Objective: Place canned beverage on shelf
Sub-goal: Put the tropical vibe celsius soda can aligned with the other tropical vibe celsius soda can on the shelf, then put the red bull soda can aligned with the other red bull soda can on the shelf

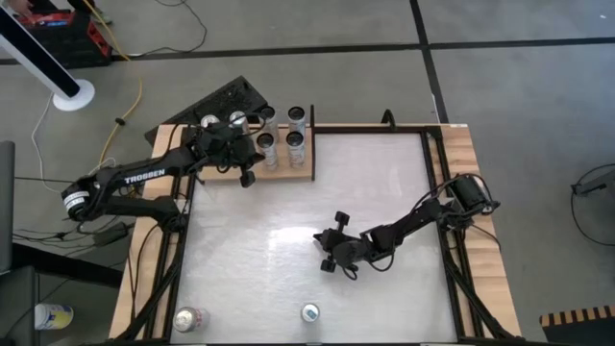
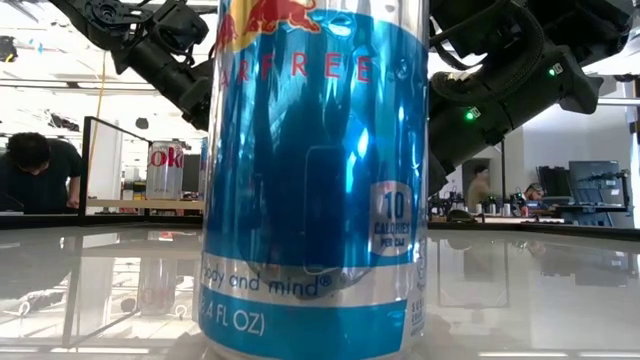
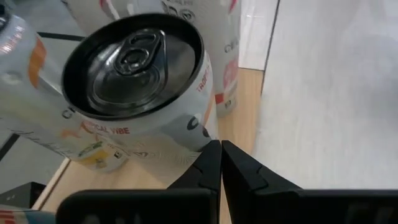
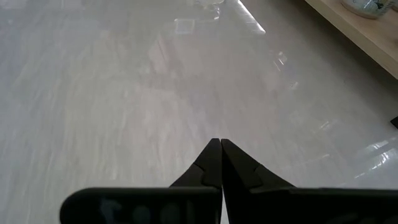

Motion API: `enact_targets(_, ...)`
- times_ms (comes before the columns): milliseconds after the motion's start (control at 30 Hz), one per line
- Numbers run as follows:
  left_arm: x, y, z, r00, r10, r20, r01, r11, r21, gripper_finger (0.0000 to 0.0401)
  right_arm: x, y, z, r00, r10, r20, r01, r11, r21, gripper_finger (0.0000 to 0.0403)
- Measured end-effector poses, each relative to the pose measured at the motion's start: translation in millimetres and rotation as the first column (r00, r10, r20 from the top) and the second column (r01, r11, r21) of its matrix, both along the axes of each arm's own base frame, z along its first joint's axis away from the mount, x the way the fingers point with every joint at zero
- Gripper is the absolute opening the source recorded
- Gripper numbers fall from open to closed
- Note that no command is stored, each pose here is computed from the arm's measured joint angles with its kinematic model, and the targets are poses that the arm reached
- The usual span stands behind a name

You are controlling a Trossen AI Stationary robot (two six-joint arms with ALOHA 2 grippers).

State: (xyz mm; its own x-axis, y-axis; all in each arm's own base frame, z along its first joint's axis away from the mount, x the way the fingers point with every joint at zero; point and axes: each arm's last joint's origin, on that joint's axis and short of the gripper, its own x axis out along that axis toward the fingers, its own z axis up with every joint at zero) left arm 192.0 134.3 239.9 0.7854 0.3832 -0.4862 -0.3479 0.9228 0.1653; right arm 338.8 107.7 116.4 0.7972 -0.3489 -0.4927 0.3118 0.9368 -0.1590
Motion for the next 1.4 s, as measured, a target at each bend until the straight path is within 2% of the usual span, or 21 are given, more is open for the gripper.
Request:
enact_targets(300,0,2,2,0.999,0.051,0.001,-0.051,0.998,0.030,0.0000,0,0,0,1.000,0.001,-0.001,-0.002,1.000,-0.003,0.0022)
enact_targets(433,0,1,2,0.999,0.042,0.014,-0.042,0.999,0.006,0.0000,0,0,0,1.000,0.002,-0.003,-0.002,1.000,-0.005,0.0022)
enact_targets(700,7,-10,5,0.995,-0.077,0.066,0.083,0.991,-0.102,0.0000,1,-2,0,1.000,-0.003,-0.004,0.003,1.000,-0.007,0.0022)
enact_targets(1000,28,-48,21,0.967,-0.247,0.067,0.254,0.958,-0.132,0.0000,1,-2,0,1.000,-0.003,-0.003,0.003,1.000,-0.007,0.0022)
enact_targets(1100,37,-70,27,0.939,-0.334,0.082,0.343,0.930,-0.136,0.0000,1,-2,0,1.000,-0.003,-0.003,0.003,1.000,-0.007,0.0025)
enact_targets(1200,44,-96,32,0.888,-0.447,0.106,0.459,0.877,-0.142,0.0000,1,-2,0,1.000,-0.003,-0.003,0.003,1.000,-0.006,0.0027)
enact_targets(1400,46,-161,35,0.710,-0.689,0.144,0.704,0.693,-0.158,0.0000,1,-2,0,1.000,-0.003,-0.003,0.003,1.000,-0.006,0.0027)
